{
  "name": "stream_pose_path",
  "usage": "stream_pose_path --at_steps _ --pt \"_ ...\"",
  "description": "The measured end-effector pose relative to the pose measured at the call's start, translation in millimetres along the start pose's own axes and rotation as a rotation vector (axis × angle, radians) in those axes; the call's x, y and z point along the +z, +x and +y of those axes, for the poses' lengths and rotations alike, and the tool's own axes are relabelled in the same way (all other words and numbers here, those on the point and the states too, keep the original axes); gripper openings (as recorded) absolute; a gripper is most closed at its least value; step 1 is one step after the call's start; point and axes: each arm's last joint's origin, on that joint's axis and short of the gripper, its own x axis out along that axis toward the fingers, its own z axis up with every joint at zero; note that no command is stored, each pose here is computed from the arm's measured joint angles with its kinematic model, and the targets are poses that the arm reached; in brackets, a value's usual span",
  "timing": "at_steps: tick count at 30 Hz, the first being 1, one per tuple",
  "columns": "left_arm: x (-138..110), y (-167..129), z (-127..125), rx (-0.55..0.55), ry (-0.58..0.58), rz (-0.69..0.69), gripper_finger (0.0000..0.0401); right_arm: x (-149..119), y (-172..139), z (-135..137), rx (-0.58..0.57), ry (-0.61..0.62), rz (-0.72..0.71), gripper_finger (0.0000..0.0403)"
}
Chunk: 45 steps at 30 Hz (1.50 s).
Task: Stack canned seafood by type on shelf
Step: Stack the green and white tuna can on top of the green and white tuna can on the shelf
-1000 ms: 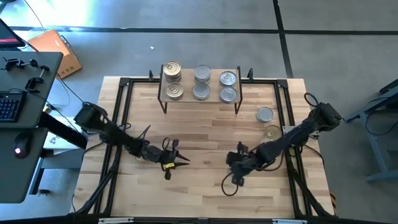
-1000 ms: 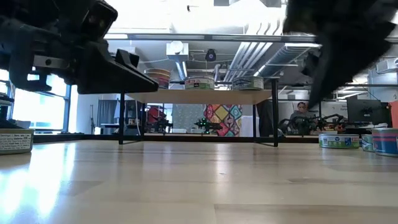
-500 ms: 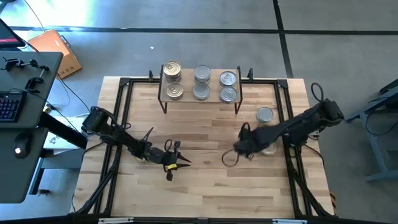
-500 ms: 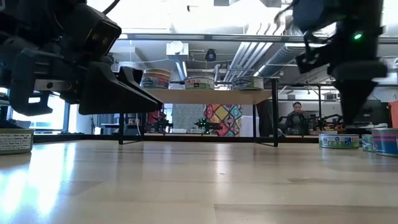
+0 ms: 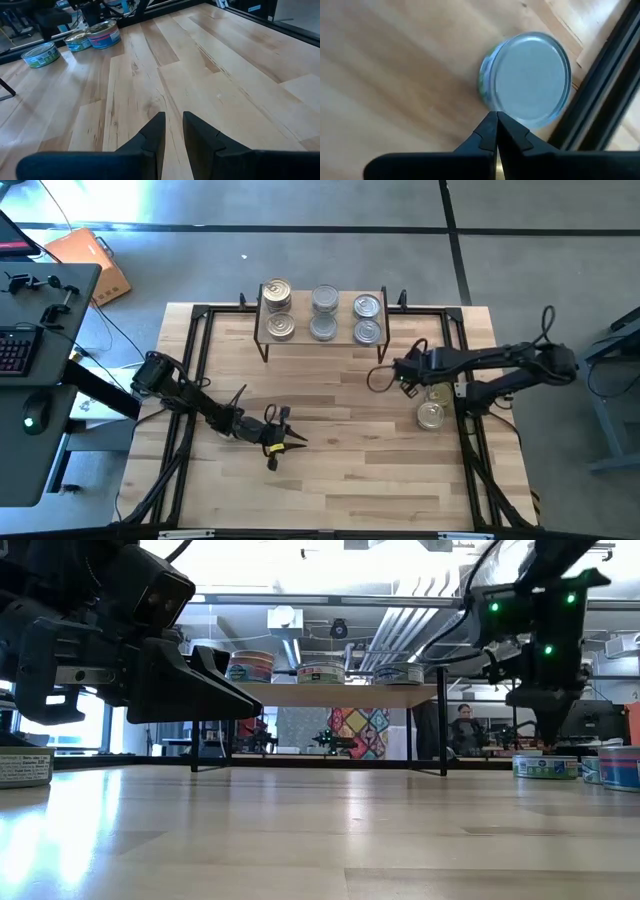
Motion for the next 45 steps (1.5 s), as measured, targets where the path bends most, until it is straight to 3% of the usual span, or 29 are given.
stream_pose_path --at_steps 8,19,32,39,45 --pt "0 0 0 0.000 0.000 0.000 0.0057 10 25 -18 -0.068 0.171 -0.069 0.0000" --pt "0 0 0 0.000 0.000 0.000 0.0057 7 36 -17 0.020 0.180 -0.036 0.0000" --pt "1 -1 -3 -0.033 -0.016 -0.006 0.0057 -9 6 38 0.451 0.178 0.007 0.0000" --pt "8 -4 -5 -0.043 -0.015 -0.035 0.0057 -33 -16 87 0.690 0.119 -0.083 0.0000" --pt "13 -6 -3 -0.038 0.038 -0.060 0.0057 -36 -9 143 0.850 0.137 -0.185 0.0000"
